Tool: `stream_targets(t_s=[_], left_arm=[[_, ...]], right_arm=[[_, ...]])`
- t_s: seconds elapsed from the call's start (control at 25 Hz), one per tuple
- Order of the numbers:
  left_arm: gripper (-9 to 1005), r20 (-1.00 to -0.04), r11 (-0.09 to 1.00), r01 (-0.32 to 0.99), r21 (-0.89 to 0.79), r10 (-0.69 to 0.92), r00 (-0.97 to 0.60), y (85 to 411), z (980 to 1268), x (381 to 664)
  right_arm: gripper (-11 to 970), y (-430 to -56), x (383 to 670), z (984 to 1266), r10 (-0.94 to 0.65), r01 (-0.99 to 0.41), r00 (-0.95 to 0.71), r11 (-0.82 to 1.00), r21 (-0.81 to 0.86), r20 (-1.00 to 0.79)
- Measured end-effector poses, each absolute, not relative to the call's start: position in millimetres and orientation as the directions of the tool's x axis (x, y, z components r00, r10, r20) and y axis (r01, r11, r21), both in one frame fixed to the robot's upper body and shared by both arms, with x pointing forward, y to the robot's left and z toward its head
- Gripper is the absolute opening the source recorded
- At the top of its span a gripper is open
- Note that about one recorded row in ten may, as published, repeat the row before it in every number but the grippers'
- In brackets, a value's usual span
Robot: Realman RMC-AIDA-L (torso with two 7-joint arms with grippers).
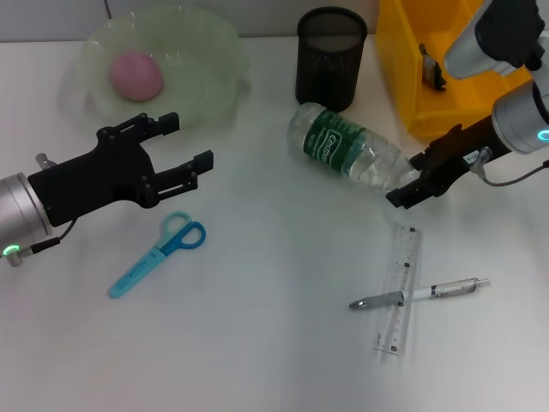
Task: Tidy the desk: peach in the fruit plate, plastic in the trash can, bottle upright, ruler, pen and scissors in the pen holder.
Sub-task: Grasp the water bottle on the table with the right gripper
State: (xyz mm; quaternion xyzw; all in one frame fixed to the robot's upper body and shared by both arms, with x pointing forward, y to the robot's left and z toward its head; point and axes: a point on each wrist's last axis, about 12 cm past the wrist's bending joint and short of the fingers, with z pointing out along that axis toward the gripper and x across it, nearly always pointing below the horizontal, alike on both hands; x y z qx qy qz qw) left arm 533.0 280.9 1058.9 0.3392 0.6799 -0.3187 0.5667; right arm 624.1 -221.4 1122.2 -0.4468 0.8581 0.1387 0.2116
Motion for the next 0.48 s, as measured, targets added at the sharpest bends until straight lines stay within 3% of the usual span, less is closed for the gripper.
stream_targets(t_s=[0.48], left_arm=[[788,-0.987,0.567,0.823,-0.036,0.107,-0.116,281.7,1060.3,533.7]], right_arm=[[588,-218.1,624.3,1116.3,-0.722,-0.828,-0.504,0.559,0.029,-0.474]])
